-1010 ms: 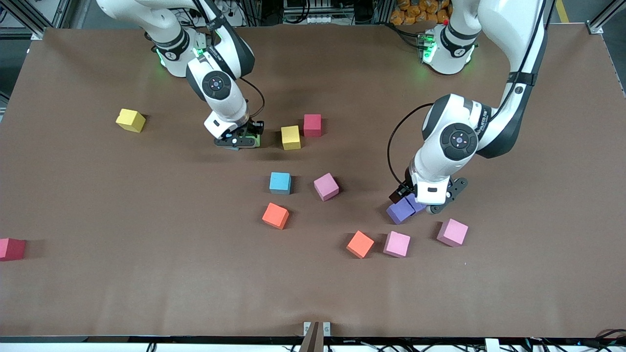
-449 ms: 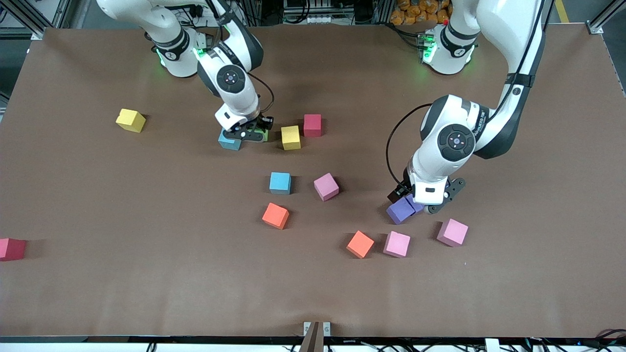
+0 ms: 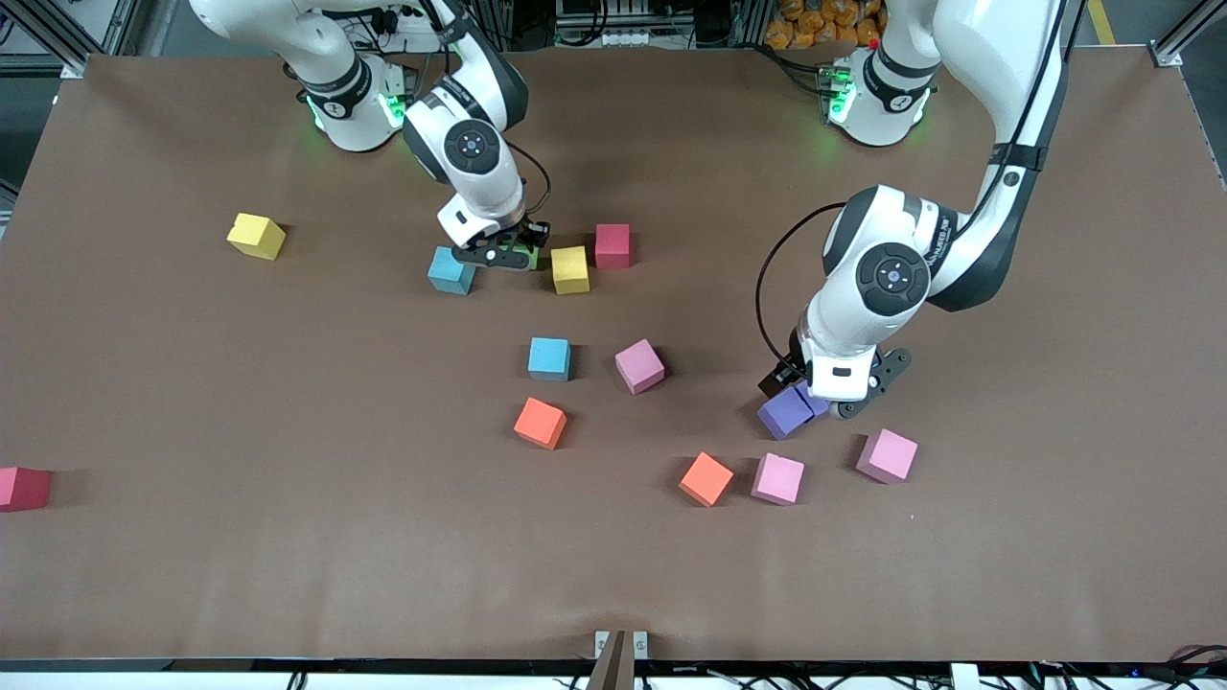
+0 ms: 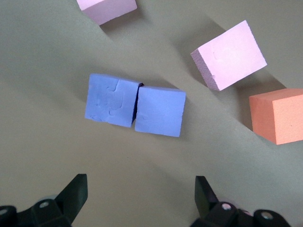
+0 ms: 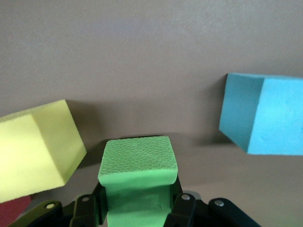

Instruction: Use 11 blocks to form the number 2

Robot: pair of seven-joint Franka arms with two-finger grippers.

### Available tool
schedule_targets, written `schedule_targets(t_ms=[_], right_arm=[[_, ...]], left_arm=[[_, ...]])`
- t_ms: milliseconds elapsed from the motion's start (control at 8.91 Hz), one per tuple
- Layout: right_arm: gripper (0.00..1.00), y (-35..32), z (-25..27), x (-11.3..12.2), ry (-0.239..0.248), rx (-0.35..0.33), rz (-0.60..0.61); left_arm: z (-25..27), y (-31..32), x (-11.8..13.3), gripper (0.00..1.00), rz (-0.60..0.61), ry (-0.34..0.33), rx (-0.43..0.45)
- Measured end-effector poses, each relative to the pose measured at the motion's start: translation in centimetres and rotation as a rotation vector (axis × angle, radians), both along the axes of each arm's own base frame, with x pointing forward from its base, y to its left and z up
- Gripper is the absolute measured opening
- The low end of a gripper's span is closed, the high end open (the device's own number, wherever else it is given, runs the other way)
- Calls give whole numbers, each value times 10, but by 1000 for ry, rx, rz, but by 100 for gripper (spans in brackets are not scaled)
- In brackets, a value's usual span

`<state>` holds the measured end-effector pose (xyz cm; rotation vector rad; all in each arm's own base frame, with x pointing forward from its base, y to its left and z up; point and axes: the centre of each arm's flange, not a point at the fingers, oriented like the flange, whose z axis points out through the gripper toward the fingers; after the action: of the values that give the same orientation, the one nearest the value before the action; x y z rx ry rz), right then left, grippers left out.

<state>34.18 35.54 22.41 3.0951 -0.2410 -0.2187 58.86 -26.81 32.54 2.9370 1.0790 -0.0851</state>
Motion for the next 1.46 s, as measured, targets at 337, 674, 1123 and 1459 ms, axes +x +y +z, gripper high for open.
schedule_targets(t_ms=[337,674,1123,1459], right_arm=[[52,9,-7,-10,11,-4,1],[52,11,-12,-15,21,-12,-4],[52,10,-14,-15,24,-17,-19],[52,10,-14,-15,24,-17,-19]], left_arm=[[0,0,0,100,0,0,0],[0,-1,0,100,-2,1,0],[-1,-1,-1,100,-2,2,1],[-2,-2,-1,100,-3,2,1]])
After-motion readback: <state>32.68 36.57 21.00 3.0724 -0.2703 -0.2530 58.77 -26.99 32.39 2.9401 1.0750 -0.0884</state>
